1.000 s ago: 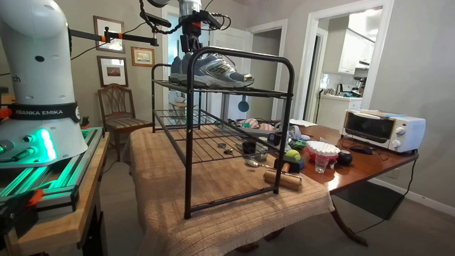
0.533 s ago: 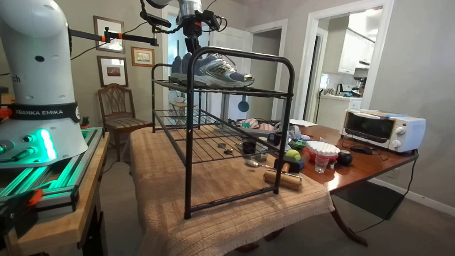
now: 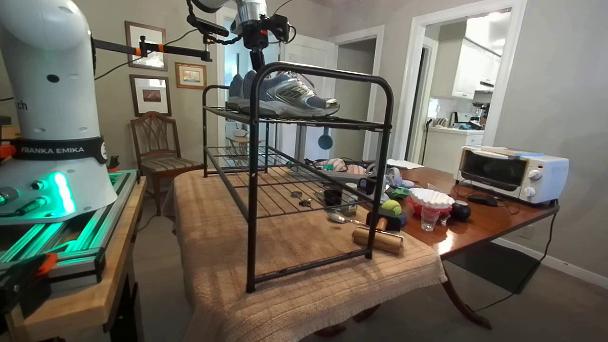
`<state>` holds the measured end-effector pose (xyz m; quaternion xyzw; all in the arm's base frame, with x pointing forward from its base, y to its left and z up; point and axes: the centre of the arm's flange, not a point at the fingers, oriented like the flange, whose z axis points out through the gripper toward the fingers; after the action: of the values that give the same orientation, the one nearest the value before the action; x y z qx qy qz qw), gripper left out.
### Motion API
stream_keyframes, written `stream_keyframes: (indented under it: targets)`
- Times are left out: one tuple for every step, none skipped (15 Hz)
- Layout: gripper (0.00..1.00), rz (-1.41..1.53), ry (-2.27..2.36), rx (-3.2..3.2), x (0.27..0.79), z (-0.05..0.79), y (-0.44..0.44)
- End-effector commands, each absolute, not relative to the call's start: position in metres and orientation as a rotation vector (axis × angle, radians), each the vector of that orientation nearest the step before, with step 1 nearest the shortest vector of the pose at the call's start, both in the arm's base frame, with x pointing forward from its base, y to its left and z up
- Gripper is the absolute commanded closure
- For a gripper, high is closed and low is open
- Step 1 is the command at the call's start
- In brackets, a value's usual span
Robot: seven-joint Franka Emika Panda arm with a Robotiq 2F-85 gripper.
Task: Turn the left sneaker around
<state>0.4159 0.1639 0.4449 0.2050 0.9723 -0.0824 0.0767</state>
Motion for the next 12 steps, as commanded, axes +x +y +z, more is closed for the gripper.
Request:
stream_keyframes:
  targets:
    - [0.98,-0.251,2.896,0.515,0.4064,0.4458,0.1681]
    - [0.98,-0.251,2.890,0.503,0.4046,0.4466,0.1704]
    - [0.98,-0.250,2.889,0.490,0.4030,0.4474,0.1724]
    - [0.98,-0.249,2.888,0.476,0.4013,0.4481,0.1745]
    - [0.98,-0.251,2.885,0.463,0.4002,0.4484,0.1760]
    - [0.98,-0.252,2.884,0.453,0.3992,0.4485,0.1769]
    - [0.98,-0.256,2.881,0.438,0.3983,0.4487,0.1778]
    - [0.98,-0.263,2.877,0.418,0.3975,0.4488,0.1778]
    - [0.98,-0.274,2.873,0.393,0.3974,0.4490,0.1772]
    - [0.98,-0.281,2.872,0.373,0.3978,0.4492,0.1767]
    - [0.98,-0.293,2.869,0.339,0.3975,0.4491,0.1752]
    - [0.98,-0.301,2.863,0.307,0.3972,0.4486,0.1739]
